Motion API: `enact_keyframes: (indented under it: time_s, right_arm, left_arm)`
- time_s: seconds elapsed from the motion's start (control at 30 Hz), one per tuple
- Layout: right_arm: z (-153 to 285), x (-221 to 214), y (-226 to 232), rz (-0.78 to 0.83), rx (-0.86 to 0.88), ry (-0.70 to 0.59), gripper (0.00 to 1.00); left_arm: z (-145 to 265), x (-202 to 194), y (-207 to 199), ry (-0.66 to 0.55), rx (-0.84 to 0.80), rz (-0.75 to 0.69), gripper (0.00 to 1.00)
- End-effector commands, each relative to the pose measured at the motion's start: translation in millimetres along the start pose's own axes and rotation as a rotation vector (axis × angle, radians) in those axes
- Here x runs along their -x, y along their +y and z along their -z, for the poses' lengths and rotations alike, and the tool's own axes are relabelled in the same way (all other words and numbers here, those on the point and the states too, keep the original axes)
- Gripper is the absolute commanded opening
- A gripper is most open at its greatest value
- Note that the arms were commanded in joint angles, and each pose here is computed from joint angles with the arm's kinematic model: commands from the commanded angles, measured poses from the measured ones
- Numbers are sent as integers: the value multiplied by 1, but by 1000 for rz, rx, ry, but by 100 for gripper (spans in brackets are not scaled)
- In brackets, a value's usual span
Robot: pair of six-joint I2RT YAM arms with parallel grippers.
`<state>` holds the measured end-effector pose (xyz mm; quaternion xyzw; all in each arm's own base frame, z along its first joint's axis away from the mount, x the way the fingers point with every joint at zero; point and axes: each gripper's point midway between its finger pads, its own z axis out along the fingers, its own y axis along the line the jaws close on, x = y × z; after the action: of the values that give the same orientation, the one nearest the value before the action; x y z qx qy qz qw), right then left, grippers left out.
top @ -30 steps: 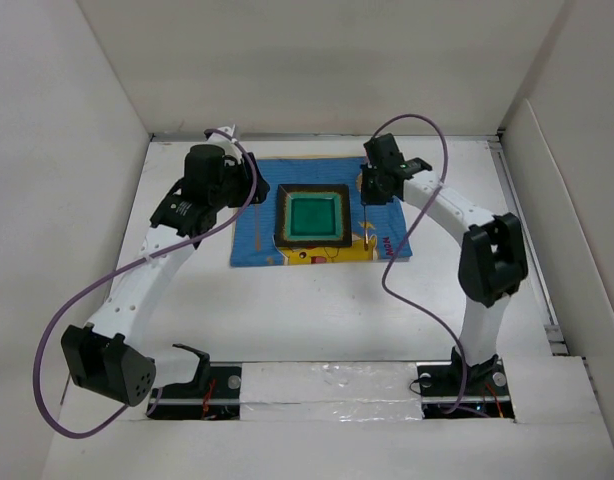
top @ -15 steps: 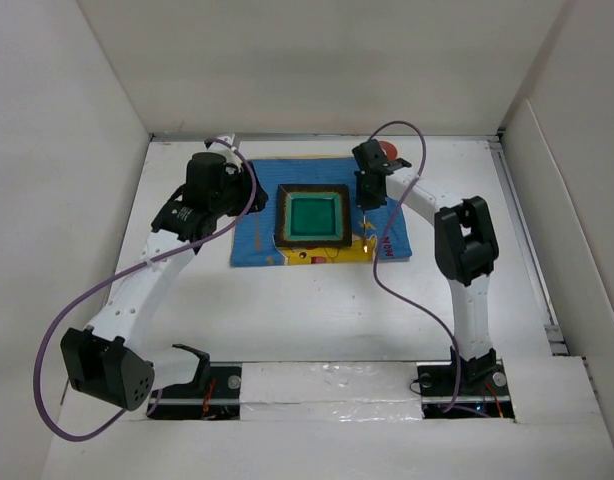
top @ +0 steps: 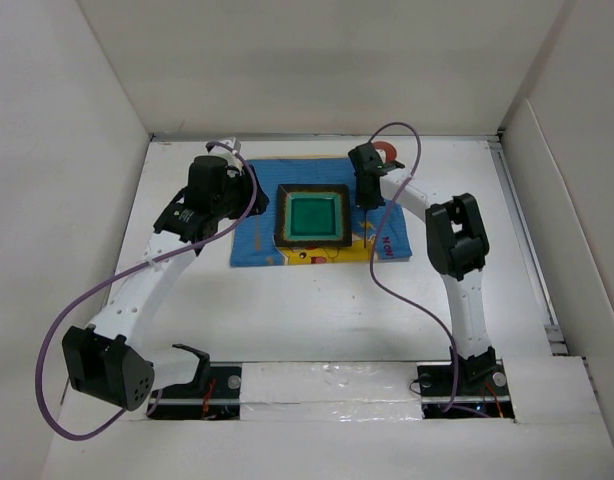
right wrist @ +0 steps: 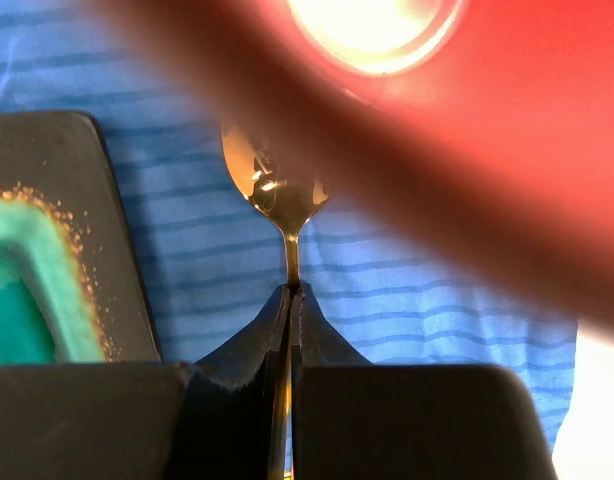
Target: Set the dinner table for one person
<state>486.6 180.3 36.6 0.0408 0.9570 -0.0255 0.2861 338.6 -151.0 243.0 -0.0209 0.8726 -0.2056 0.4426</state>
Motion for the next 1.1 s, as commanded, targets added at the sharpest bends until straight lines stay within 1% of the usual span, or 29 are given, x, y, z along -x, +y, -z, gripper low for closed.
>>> enact_keyframes:
  time_s: [0.0,0.13,0.23,0.27,0.33,0.37,0.4,0.43,0.53,0.57,0.63,0.67,0.73,0.77,0.8,0.83,0.9,0.93,0.97,1.0,1.03,1.07]
  right_arm:
    - [1,29,6,-59,-23,-107,0]
    - [12,29,12,-81,-6,-145,1]
    - [20,32,18,-96,11,-178,11]
    - [22,32,21,-94,12,-184,18]
    - [25,35,22,-99,19,-193,22]
    - [30,36,27,-93,30,-199,27]
    - [33,37,27,-98,30,-202,29]
    - [39,37,30,-100,38,-207,34]
    - [57,38,39,-102,64,-231,37]
    - [60,36,36,-106,62,-236,40]
    - [87,38,46,-108,95,-267,44]
    - [95,38,48,-107,104,-276,48]
    - [124,41,48,-114,122,-317,52]
    - [133,43,44,-125,120,-331,58]
    - [144,41,42,-134,114,-344,60]
    - [175,48,39,-194,130,-397,61]
    - [209,54,33,-241,159,-474,69]
    - [243,56,33,-269,237,-539,72]
    - [258,59,31,-266,279,-568,100]
    - [271,54,39,-237,361,-553,100]
    - [286,52,34,-241,380,-543,100]
    - [314,57,24,-266,414,-575,100]
  left_arm:
    - [5,10,-6,-46,-21,2,47]
    - [5,10,-6,-52,-22,4,47]
    - [3,9,-7,-50,-28,9,47]
    - [2,9,-7,-50,-30,9,47]
    - [0,9,-8,-50,-33,11,47]
    - [0,10,-7,-51,-30,11,47]
    - [-1,10,-8,-52,-32,11,47]
    - [-1,12,-7,-57,-25,9,47]
    - [0,14,-6,-67,-17,11,47]
    - [0,16,-5,-74,-10,11,47]
    - [3,24,-3,-98,9,7,47]
    - [4,25,-2,-103,17,6,47]
    - [8,38,-4,-139,21,2,47]
    - [9,41,-5,-148,22,-1,47]
    - [10,45,-7,-158,16,-1,47]
    - [13,55,-12,-183,0,-5,48]
    - [16,64,-18,-203,-16,4,48]
    - [20,73,-23,-227,-31,9,48]
    - [23,79,-26,-245,-40,13,48]
    - [28,85,-30,-263,-49,21,48]
    - [34,97,-36,-294,-70,22,49]
    - [41,104,-40,-316,-79,25,49]
